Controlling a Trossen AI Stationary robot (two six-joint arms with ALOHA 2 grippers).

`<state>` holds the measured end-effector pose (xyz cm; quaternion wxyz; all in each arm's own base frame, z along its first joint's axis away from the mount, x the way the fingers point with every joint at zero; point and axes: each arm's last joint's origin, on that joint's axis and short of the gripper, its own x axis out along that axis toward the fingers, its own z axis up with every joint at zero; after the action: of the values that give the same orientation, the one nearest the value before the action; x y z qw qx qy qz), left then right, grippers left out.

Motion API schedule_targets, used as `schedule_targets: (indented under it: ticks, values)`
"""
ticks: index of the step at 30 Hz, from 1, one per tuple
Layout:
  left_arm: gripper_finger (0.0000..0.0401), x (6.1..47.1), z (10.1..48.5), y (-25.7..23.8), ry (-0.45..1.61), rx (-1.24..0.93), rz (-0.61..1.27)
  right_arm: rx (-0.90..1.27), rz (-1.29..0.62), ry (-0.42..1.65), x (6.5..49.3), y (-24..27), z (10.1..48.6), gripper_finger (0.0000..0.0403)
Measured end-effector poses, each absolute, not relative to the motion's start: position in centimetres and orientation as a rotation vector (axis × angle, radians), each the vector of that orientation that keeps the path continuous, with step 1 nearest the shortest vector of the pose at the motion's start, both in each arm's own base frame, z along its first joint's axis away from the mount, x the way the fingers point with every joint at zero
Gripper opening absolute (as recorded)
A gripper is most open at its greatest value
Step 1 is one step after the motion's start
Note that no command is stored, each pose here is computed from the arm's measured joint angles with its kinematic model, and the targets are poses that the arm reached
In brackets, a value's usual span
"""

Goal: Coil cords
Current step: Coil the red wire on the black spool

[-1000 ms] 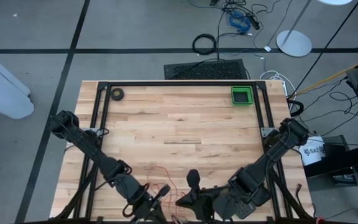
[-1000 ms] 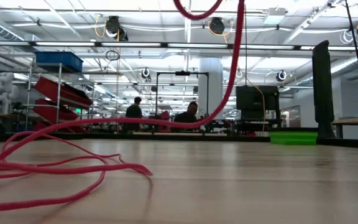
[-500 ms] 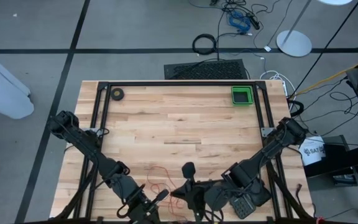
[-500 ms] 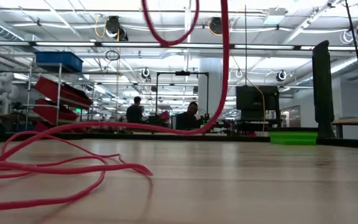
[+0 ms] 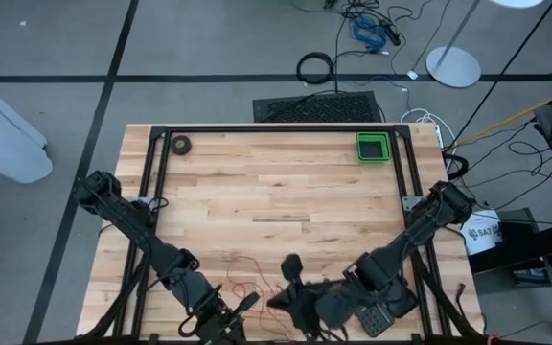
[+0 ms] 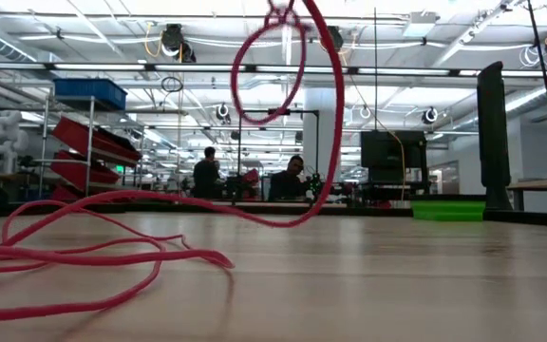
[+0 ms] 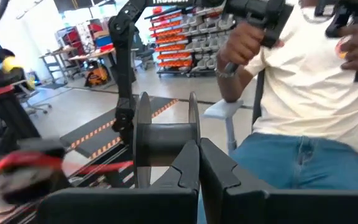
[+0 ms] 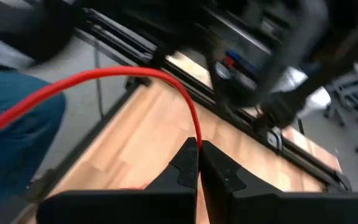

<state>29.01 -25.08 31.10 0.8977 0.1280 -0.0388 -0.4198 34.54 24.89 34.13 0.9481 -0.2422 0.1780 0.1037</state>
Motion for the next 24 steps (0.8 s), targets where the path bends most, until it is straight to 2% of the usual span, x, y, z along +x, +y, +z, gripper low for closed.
schedule_targets:
  ticks: [9, 14, 24]
  values:
    - [0.0, 29.4, 31.0, -24.7, -0.063, 0.299, -0.739, -0.509, 0.308, 0.23, 31.5, 28.4, 38.2, 0.0]
    - [0.0, 30.1, 30.6, -23.8, 0.016, 0.226, -0.715, -0.52, 0.34, 0.146, 30.6, 29.5, 39.4, 0.0]
    - [0.0, 31.1, 30.0, -22.9, 0.085, 0.104, -0.715, -0.484, 0.298, 0.165, 33.7, 28.7, 37.6, 0.0]
